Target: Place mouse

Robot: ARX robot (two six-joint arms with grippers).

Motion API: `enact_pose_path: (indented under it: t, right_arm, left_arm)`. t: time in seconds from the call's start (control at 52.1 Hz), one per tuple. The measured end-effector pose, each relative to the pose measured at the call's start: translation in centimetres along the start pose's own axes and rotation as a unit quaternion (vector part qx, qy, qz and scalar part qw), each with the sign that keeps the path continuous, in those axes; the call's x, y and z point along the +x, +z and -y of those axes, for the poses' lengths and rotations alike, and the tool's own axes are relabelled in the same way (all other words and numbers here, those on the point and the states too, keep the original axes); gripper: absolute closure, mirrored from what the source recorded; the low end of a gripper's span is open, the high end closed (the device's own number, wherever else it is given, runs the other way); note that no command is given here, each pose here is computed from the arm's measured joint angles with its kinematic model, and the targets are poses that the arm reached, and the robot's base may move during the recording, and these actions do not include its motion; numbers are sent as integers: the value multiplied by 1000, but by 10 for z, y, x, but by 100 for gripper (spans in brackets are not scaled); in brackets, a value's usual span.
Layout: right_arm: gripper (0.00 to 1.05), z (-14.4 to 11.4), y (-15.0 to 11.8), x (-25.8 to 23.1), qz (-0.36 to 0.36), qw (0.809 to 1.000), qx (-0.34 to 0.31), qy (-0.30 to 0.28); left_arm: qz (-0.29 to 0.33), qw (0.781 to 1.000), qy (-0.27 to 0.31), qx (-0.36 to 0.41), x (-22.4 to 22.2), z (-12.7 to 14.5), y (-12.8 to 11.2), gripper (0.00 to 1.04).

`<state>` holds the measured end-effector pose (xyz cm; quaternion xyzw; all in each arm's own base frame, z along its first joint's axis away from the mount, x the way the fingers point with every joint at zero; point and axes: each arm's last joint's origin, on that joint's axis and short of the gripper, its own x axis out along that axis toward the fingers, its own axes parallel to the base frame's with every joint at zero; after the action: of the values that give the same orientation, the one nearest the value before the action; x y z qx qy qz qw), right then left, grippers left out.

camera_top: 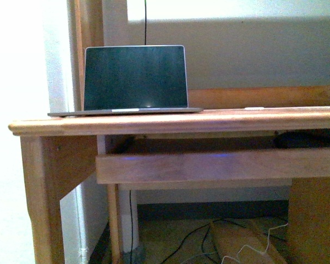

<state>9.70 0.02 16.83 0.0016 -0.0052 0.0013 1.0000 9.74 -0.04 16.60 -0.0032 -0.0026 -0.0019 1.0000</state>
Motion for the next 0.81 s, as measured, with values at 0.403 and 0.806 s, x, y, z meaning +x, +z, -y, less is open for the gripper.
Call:
enact_pose_path:
  t: [0.403, 0.806]
  right_arm:
    - [7, 0, 0, 0, 0, 1000, 0, 0]
    - [7, 0, 0, 0, 0, 1000, 0, 0]
  left_arm:
    - [0, 1000, 0, 0, 0, 0, 0, 8]
    - [-56, 998, -22, -24, 1, 1, -1, 8]
